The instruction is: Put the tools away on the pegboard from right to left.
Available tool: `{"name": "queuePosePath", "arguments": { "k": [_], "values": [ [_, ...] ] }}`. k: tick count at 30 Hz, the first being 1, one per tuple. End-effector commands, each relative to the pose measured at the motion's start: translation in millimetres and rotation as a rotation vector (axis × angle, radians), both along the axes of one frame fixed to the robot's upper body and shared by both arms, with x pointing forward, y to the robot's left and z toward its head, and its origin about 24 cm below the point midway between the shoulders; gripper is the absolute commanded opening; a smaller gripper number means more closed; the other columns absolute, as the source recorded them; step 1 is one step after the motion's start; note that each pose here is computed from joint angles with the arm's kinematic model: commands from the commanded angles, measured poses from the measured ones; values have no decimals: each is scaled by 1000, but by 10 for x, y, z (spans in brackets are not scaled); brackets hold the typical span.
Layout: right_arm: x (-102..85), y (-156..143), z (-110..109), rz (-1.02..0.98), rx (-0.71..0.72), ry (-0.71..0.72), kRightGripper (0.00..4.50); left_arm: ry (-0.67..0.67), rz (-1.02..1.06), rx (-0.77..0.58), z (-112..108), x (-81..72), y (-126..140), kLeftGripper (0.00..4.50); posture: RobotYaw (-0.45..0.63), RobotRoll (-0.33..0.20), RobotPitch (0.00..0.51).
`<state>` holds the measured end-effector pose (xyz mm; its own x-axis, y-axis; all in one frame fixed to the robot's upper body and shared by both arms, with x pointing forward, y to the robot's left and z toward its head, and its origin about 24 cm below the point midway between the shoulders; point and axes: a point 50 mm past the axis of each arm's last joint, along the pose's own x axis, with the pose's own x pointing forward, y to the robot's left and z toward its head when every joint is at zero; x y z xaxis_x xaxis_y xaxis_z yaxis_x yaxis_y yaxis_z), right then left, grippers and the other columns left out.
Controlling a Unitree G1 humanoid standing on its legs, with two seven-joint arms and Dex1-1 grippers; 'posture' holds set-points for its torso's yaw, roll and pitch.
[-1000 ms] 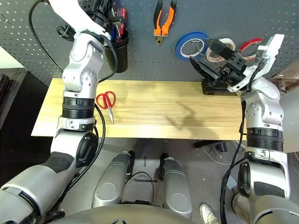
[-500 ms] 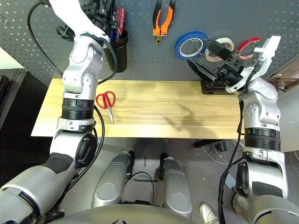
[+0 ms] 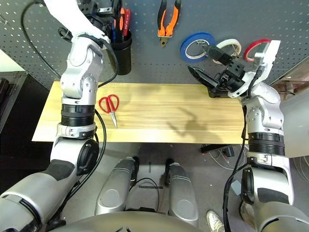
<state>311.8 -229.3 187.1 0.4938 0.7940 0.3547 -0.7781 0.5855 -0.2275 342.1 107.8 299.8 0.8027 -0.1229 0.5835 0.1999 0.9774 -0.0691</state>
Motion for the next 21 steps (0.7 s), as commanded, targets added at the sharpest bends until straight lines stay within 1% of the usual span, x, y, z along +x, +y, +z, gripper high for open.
{"name": "queuePosePath", "arguments": {
  "k": [1, 6, 8, 11, 14, 15, 18, 21],
  "values": [
    [-21, 22, -36, 25, -3, 5, 4500, -9, 40, 19, -11, -113, 112, 4433, 234, 0, 196],
    [-25, 30, -48, 38, 0, 11, 4500, -14, 77, 52, -58, -299, 257, 4433, 244, 0, 200],
    [-26, 51, -74, 52, 3, 22, 4500, -7, 83, 59, -126, -388, 297, 4433, 244, 0, 200],
    [-40, 104, -140, 80, -12, 53, 4500, 34, 92, 100, -328, -523, 310, 4433, 264, 0, 213],
    [-51, 145, -198, 97, -36, 78, 4500, 78, 95, 105, -475, -596, 313, 4433, 264, 0, 213],
    [-57, 167, -235, 105, -55, 96, 4500, 103, 93, 117, -555, -619, 303, 4433, 272, 0, 221],
    [-92, 267, -386, 135, -121, 155, 4500, 215, 92, 137, -895, -689, 293, 4433, 278, 0, 223],
    [-124, 370, -540, 149, -180, 209, 4500, 342, 119, 162, -1256, -714, 341, 4433, 283, 0, 226]
  ]
}}
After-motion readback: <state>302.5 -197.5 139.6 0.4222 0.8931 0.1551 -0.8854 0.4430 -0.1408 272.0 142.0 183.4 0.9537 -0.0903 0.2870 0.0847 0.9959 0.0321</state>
